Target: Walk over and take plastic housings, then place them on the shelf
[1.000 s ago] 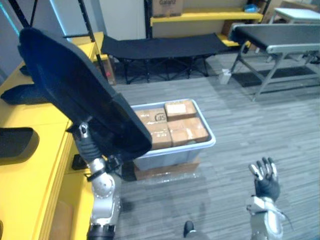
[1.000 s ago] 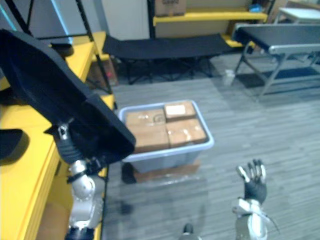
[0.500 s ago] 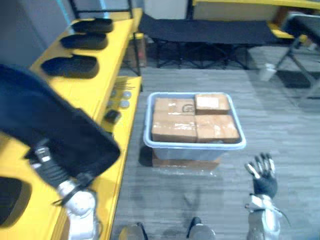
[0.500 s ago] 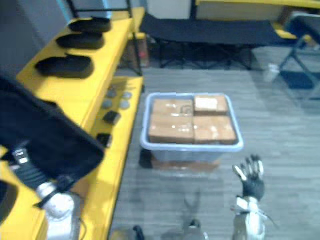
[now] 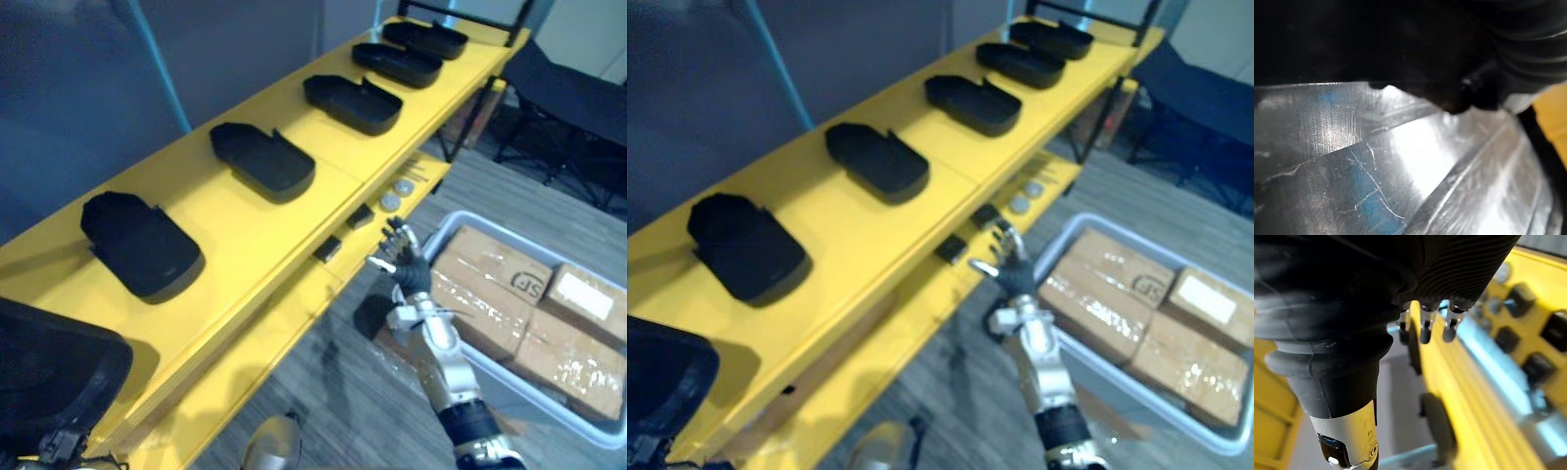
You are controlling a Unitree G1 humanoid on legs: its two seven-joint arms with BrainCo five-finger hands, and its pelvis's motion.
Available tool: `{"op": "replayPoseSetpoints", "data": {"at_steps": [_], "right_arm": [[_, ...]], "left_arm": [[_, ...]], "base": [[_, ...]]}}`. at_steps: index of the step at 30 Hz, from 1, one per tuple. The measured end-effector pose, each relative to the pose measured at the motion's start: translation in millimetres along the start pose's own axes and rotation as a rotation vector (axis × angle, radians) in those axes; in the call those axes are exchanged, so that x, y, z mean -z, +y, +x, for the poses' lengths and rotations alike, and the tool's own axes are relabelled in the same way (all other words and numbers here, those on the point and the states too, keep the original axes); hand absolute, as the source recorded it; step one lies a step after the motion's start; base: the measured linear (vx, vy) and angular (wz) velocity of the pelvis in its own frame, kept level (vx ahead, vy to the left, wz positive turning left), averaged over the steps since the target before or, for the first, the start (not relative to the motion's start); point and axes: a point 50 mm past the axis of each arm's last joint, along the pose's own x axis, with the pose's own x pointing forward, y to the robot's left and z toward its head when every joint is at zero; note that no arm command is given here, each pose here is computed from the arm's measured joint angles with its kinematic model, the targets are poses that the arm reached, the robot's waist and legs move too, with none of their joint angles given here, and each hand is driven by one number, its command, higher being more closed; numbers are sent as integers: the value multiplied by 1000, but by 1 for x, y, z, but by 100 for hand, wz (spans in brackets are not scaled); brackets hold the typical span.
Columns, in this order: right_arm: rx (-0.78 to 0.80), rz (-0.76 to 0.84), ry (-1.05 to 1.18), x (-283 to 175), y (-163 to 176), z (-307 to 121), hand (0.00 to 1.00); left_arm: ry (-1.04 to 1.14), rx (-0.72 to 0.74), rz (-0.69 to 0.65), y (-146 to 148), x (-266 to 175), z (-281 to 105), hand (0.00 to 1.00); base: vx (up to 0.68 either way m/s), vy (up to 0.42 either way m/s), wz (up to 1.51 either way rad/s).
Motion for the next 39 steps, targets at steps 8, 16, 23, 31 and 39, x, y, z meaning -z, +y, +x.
{"op": "replayPoseSetpoints", "data": {"at_steps": [8,16,23,31,39], "right_arm": [[62,-63,29,5,-27,-17,0],[41,-256,-123,-27,-54,-23,0],[-33,-450,-274,-61,-50,-6,0],[32,-476,-380,-65,-42,-9,0],[88,-405,-452,-68,-31,-11,0]], "left_arm": [[-22,89,-129,-9,-13,3,100],[-333,661,-536,-94,-76,-3,100],[-354,771,-577,-104,-80,-11,100],[-323,811,-624,-118,-76,-19,100],[-321,730,-535,-107,-68,-12,100]], "base": [[-75,9,43],[-53,21,72],[-132,-56,-32],[-116,-16,-2],[15,60,23]]}}
